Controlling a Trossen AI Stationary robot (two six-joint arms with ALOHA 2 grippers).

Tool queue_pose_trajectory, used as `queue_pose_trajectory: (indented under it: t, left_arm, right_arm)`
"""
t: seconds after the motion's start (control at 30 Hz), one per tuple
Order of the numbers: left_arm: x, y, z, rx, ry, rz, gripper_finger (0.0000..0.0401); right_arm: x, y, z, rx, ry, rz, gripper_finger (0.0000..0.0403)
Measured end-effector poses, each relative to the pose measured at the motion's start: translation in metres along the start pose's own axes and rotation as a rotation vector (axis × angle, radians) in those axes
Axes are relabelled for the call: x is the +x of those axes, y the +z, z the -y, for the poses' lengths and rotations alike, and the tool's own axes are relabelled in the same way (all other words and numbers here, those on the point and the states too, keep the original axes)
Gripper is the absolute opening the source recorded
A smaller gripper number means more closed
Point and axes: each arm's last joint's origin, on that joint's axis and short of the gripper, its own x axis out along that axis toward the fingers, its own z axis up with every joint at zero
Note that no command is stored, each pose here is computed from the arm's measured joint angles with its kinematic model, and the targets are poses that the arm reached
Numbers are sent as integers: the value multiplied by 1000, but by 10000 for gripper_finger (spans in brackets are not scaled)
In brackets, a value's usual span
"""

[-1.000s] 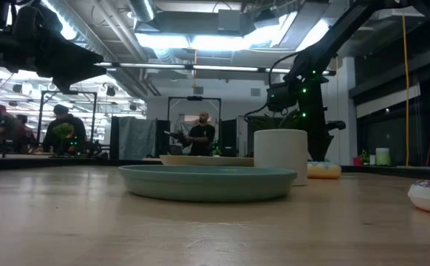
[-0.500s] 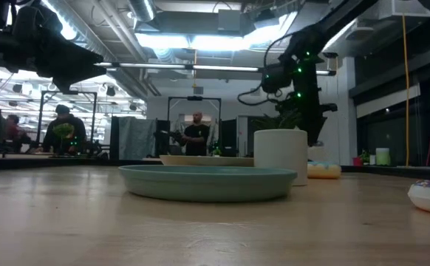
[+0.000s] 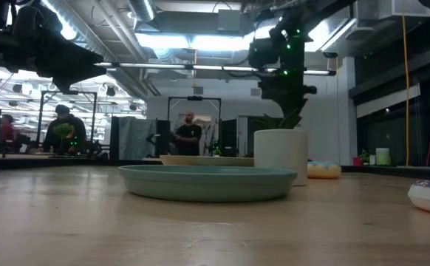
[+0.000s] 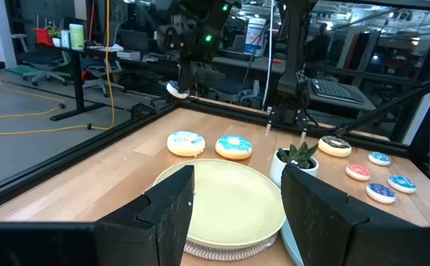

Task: Pick & Place donuts
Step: Put the small dark blue donut on the blue plate

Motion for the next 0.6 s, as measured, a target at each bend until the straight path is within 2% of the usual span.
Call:
queue_pose_trajectory:
  t: [0.4, 0.6]
  left_arm:
    - [0, 0, 0, 0, 0, 0, 196]
    - [0, 0, 0, 0, 0, 0, 196]
  right_arm:
    - [-41, 9, -18, -120, 33, 88, 35]
    - [-62, 11, -18, -135, 1, 109, 35]
